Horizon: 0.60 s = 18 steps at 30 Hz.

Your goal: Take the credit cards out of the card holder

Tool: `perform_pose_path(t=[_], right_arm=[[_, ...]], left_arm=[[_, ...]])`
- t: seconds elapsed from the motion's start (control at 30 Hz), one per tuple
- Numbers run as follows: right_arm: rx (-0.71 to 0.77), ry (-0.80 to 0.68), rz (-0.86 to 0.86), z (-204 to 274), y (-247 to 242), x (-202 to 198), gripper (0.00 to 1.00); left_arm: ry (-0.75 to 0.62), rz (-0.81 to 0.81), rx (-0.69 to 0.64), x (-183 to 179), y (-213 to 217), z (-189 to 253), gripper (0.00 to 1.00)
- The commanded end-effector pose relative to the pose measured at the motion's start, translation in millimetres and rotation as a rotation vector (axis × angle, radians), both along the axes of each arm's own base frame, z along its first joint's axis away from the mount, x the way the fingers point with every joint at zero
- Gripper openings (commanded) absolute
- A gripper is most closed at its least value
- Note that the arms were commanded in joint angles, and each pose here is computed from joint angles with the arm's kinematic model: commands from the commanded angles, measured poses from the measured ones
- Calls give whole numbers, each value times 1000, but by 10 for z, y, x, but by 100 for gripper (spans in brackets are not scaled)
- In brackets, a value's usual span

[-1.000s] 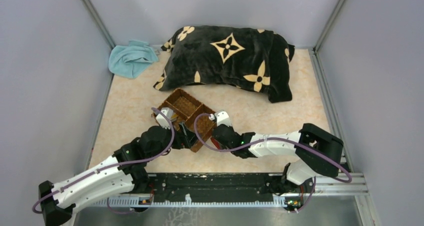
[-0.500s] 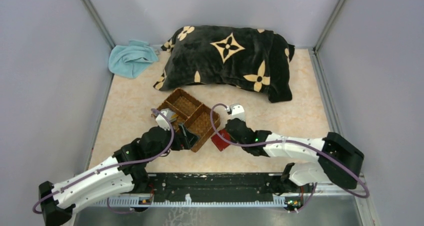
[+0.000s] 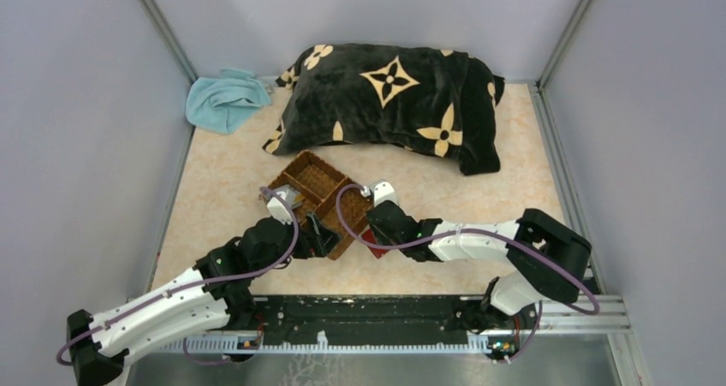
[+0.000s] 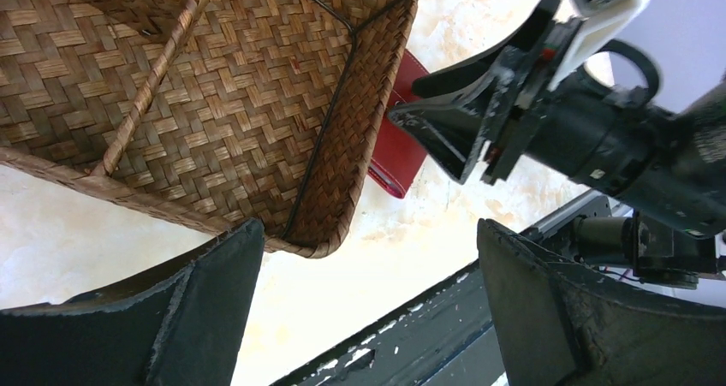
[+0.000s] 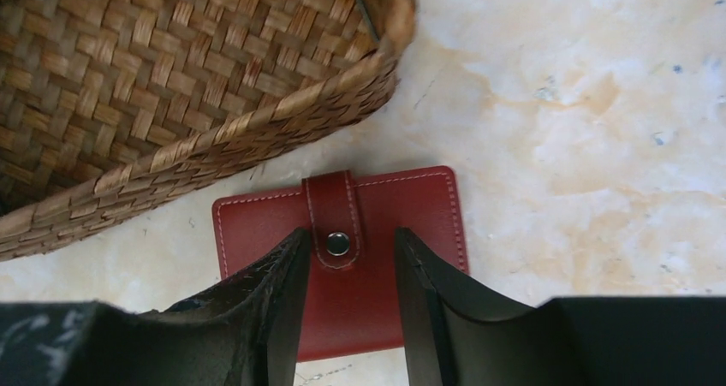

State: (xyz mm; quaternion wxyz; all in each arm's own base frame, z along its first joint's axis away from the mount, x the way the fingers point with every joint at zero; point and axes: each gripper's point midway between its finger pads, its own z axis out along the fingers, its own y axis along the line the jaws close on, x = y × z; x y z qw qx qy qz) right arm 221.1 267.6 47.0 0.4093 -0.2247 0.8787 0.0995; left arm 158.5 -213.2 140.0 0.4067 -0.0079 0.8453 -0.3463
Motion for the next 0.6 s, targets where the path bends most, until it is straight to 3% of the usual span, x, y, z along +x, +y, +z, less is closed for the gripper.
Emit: perform_pose_path(t=[0.0, 0.2, 0.3, 0.37, 0.57], right_arm=[[66, -17, 62, 88, 332, 12, 41], [36, 18, 64, -41, 343, -38, 41], [-7, 20, 41, -131, 224, -52, 24], [-65, 6, 0, -184, 89, -26, 0], [-125, -10, -66, -173, -140, -11, 0]], left_arm=[[-7, -7, -35, -43, 9, 107, 99], [8, 1, -44, -77, 50, 66, 99], [7, 12, -40, -74, 79, 69, 99], [3, 21, -36, -65, 101, 69, 99], [-9, 28, -23, -40, 115, 73, 99]])
